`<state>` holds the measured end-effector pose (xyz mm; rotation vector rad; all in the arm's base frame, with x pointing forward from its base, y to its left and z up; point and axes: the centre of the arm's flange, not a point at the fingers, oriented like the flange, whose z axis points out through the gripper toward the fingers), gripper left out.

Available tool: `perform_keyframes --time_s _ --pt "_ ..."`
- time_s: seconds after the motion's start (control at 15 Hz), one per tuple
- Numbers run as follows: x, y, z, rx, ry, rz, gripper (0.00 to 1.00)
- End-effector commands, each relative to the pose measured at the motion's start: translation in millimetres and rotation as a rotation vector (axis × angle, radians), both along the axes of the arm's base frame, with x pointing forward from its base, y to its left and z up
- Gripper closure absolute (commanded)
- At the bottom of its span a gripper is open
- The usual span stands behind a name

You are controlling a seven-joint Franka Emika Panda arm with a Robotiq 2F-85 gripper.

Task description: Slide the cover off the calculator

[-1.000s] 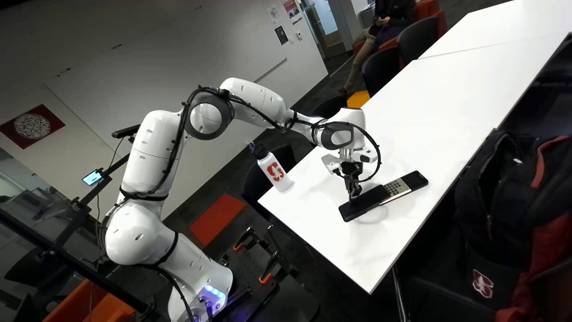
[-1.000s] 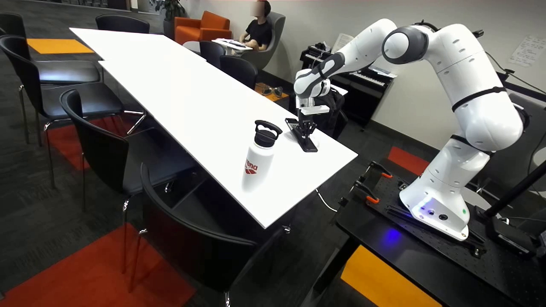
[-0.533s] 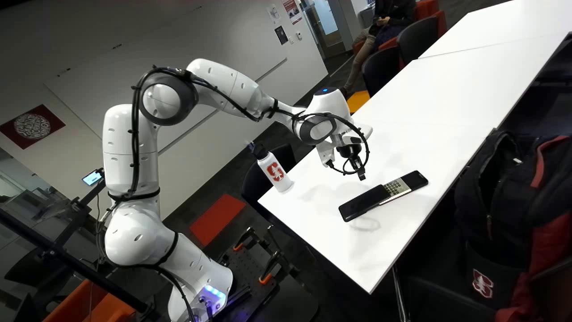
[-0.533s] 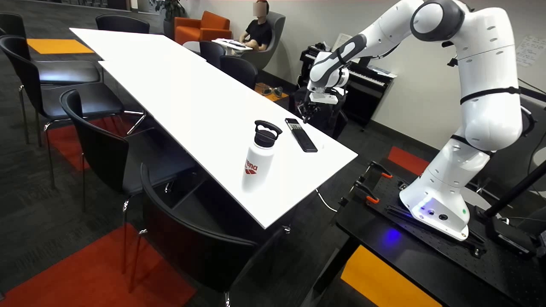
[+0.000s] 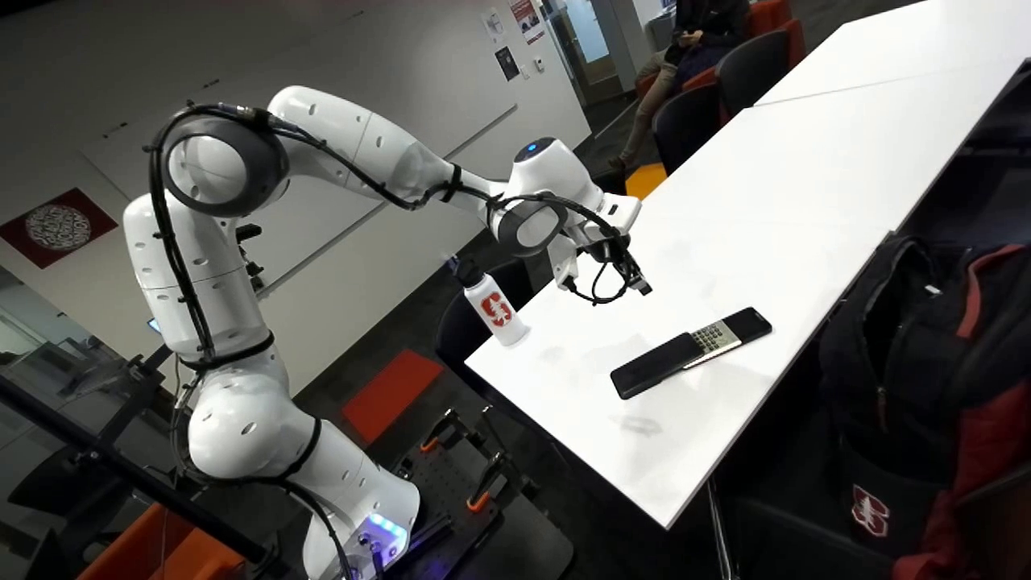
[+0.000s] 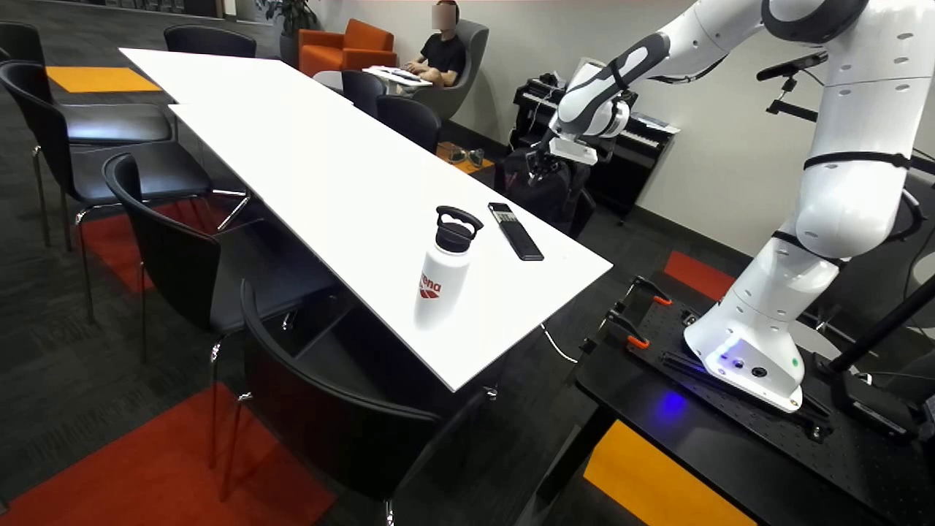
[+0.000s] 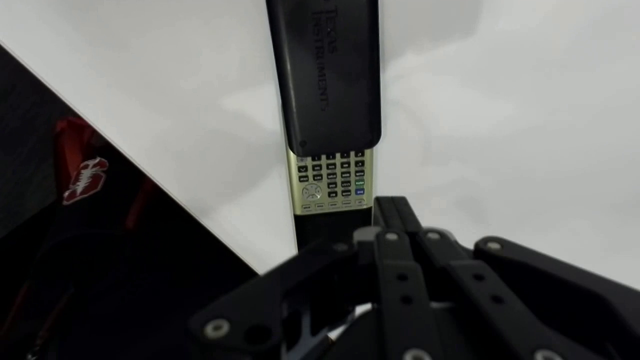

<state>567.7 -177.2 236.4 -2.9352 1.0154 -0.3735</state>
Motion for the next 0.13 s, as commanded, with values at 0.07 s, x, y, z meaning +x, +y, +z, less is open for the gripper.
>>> perform_keyframes --time_s 0.07 --pt "-16.5 6.4 19.9 -0.005 -0.030 -0.038 1.00"
